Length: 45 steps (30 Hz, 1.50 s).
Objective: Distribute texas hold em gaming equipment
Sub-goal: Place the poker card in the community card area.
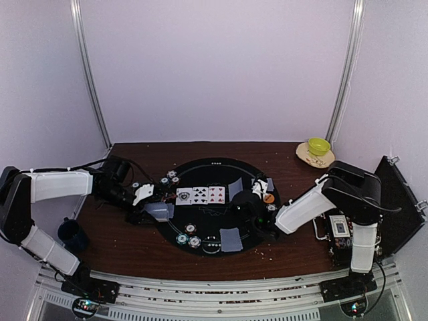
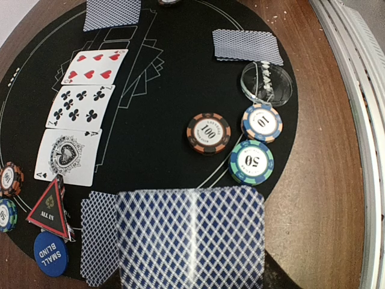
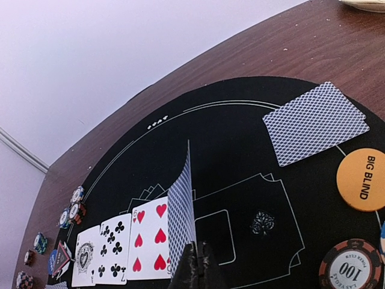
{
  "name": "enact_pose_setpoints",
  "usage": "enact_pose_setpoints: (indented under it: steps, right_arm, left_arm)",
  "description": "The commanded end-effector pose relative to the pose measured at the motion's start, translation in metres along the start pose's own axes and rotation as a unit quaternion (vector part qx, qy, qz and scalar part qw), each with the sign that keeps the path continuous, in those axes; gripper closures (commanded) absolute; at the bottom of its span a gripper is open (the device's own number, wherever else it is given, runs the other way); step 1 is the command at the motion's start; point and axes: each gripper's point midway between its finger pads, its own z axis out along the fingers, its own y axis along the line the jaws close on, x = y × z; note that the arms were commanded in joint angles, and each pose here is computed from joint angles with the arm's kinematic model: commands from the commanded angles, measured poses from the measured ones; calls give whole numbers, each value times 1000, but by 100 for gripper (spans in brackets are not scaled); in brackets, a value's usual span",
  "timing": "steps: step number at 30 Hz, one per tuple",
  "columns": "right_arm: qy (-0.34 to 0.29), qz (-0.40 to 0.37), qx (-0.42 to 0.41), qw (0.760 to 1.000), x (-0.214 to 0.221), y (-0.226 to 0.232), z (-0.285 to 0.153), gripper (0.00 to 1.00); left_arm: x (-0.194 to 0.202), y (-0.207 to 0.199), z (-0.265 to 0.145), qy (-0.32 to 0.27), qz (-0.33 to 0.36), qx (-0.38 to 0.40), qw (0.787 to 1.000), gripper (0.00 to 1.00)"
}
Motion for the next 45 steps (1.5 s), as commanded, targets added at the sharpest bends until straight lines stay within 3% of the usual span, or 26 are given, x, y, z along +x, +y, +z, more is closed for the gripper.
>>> enact_pose_setpoints:
  steps: [1,16,39,45]
  right_arm:
    - [-10,-6,21,1000,4,2,7,100]
    - [22,-22,30,999,26,3,27,100]
    - [30,-35,39,998,30,0,26,80]
    - [18,-67,34,997,6,12,17,55]
  left_arm:
    - [-12,4,-3,-18,14,-7,1000,47]
    - [-12,3,-4,-18,16,-9,1000,47]
    - [-12,4,-5,-18,17,-11,1000,47]
    - [-12,4,-5,-17,16,-11,1000,47]
